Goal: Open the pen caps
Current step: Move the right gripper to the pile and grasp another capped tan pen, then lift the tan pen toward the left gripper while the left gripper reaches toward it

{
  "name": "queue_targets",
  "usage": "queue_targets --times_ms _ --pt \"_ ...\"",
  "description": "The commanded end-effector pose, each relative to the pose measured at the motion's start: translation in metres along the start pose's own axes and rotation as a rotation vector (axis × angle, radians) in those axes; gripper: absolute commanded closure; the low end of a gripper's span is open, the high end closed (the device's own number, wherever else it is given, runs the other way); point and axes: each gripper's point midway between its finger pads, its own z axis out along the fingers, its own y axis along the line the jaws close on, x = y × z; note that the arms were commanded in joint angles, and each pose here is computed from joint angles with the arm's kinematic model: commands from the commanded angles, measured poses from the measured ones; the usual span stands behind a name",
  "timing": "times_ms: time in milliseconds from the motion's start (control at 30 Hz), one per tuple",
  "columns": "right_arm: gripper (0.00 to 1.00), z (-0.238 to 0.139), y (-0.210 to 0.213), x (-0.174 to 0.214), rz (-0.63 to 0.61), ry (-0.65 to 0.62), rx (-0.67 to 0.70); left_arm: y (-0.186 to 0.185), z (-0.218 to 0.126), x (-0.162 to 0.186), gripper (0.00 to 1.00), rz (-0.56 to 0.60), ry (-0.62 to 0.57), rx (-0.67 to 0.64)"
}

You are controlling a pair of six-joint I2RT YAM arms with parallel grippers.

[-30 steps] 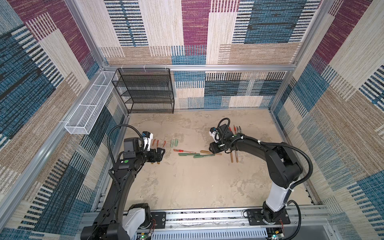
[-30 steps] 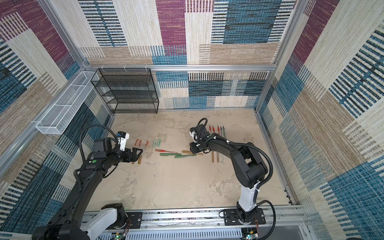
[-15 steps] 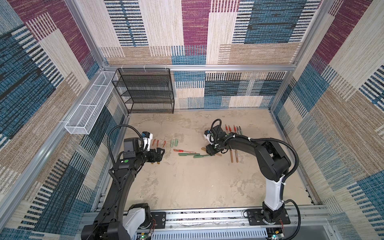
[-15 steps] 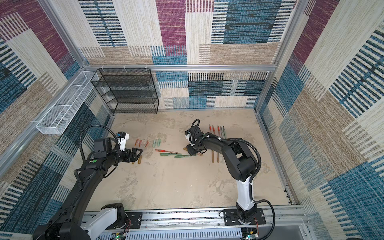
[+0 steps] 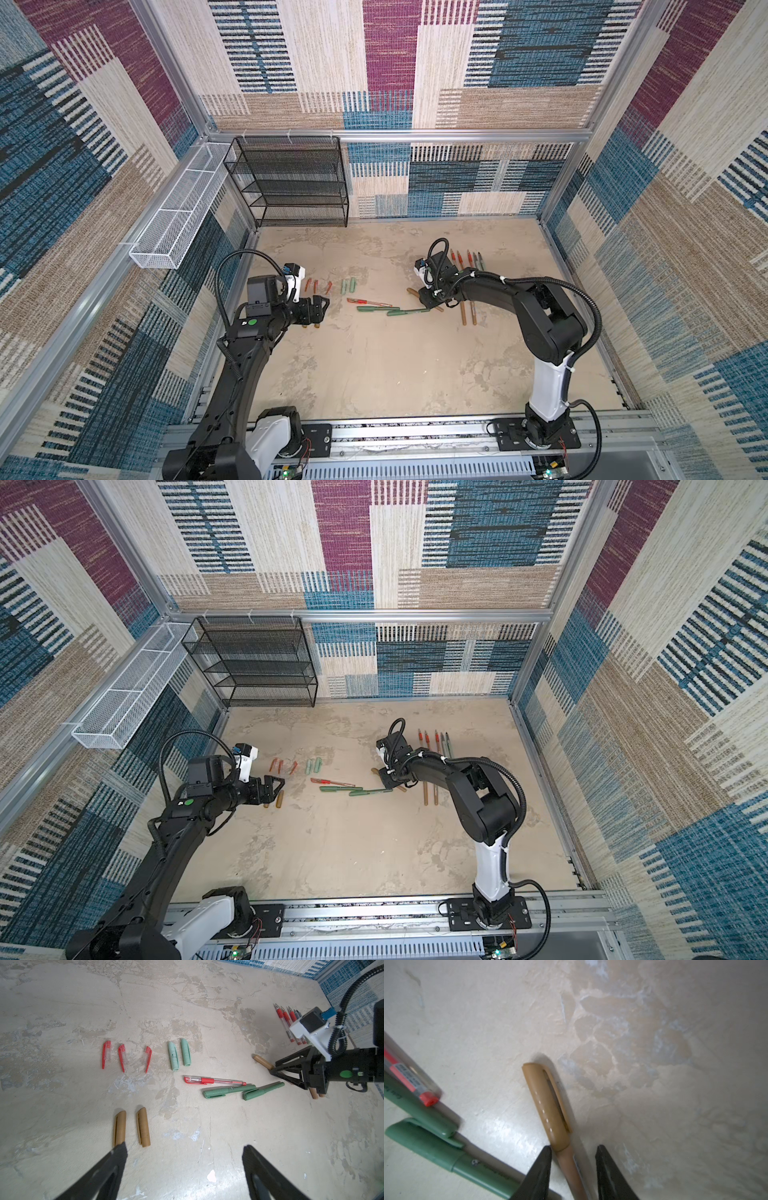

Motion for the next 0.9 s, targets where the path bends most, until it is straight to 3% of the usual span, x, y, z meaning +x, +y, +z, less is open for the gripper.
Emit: queue_targets --times_ms 0,200,467,633,867 --pt "0.61 0.002 -0.002 0.037 0.029 0.123 0.006 -0.003 -0.001 -0.005 0.10 0.001 -0.016 0.014" --pt "0.74 0.002 -0.004 0.044 0.028 0.121 0.017 -0.006 -0.003 -0.007 0.09 0.000 -0.025 0.030" --pt "0.87 -0.023 -0.009 0.016 0.023 0.029 0.056 -0.017 -0.007 -0.011 0.09 -0.009 -0.036 0.082" --pt "0.91 -0.064 -0.001 -0.020 0.049 -0.115 0.018 -0.033 -0.009 -0.014 0.10 -0.008 -0.054 0.173" --pt "0.91 -0.119 0.042 -0.059 0.131 -0.335 -0.147 -0.062 -0.018 -0.027 0.11 -0.079 -0.075 0.347"
